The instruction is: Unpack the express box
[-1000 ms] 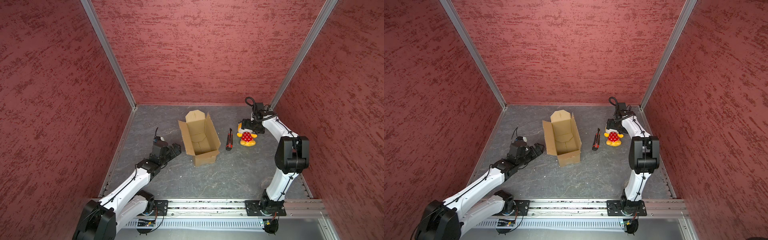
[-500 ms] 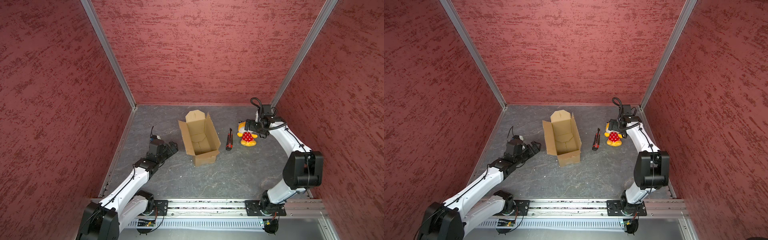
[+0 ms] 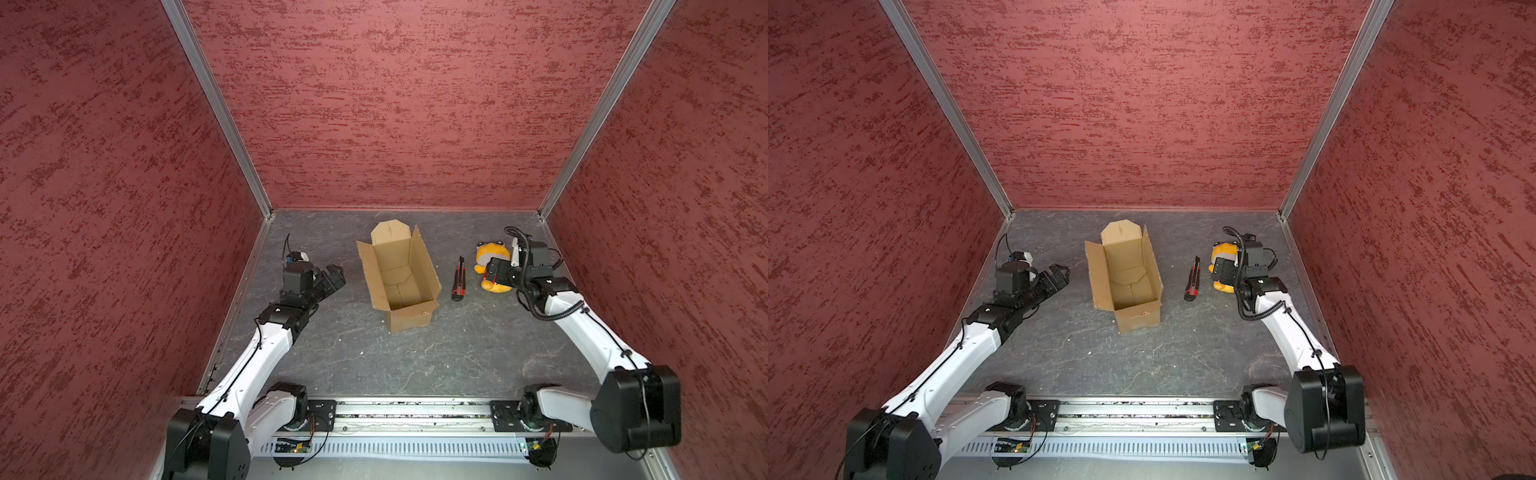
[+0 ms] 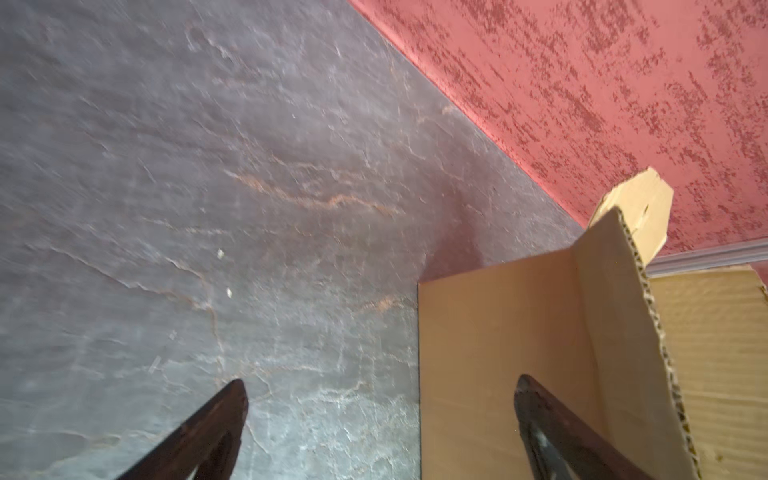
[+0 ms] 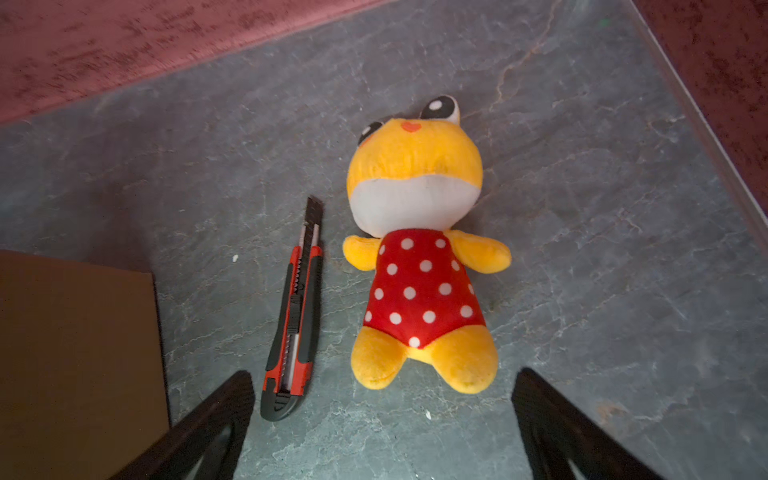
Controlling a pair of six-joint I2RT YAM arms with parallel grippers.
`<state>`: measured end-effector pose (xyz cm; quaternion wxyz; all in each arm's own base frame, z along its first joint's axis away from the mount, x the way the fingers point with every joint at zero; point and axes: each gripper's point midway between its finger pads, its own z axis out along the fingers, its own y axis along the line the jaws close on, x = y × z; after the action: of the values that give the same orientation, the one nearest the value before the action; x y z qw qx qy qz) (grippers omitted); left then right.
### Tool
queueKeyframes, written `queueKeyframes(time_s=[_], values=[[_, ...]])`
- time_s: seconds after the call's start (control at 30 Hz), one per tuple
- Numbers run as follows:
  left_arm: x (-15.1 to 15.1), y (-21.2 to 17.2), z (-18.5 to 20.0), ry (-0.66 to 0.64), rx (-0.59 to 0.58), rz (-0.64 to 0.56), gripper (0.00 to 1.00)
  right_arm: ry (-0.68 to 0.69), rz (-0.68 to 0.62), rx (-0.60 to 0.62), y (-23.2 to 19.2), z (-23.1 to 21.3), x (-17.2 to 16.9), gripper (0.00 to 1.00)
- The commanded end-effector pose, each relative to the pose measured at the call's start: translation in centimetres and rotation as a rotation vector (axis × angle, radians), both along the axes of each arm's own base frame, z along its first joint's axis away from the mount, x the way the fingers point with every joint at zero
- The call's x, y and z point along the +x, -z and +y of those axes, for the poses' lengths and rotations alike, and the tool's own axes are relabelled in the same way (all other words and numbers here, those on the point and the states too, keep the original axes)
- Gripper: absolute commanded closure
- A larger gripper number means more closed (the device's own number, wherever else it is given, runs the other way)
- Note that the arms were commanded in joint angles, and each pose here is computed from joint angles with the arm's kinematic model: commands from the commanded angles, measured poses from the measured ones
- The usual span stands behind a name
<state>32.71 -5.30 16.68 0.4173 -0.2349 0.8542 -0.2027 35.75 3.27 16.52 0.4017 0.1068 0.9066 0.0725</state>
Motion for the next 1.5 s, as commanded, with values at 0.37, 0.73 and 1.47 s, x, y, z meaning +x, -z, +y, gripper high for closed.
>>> queueKeyframes(time_s=[0.37,0.73,1.47], values=[[1.1,-3.3,6.2,-0.059,0.348,-0.141,0.0,-0.051,-0.36,0.003,-6.6,2.3,-1.9,0.01],[1.3,-2.6,10.0,-0.135,0.46,-0.274,0.0,-0.095,-0.416,0.006,-7.7,3.7,-2.3,0.01],[4.7,2.4,10.6,-0.062,0.366,-0.431,0.0,-0.12,-0.415,0.021,-5.5,5.1,-2.0,0.01]])
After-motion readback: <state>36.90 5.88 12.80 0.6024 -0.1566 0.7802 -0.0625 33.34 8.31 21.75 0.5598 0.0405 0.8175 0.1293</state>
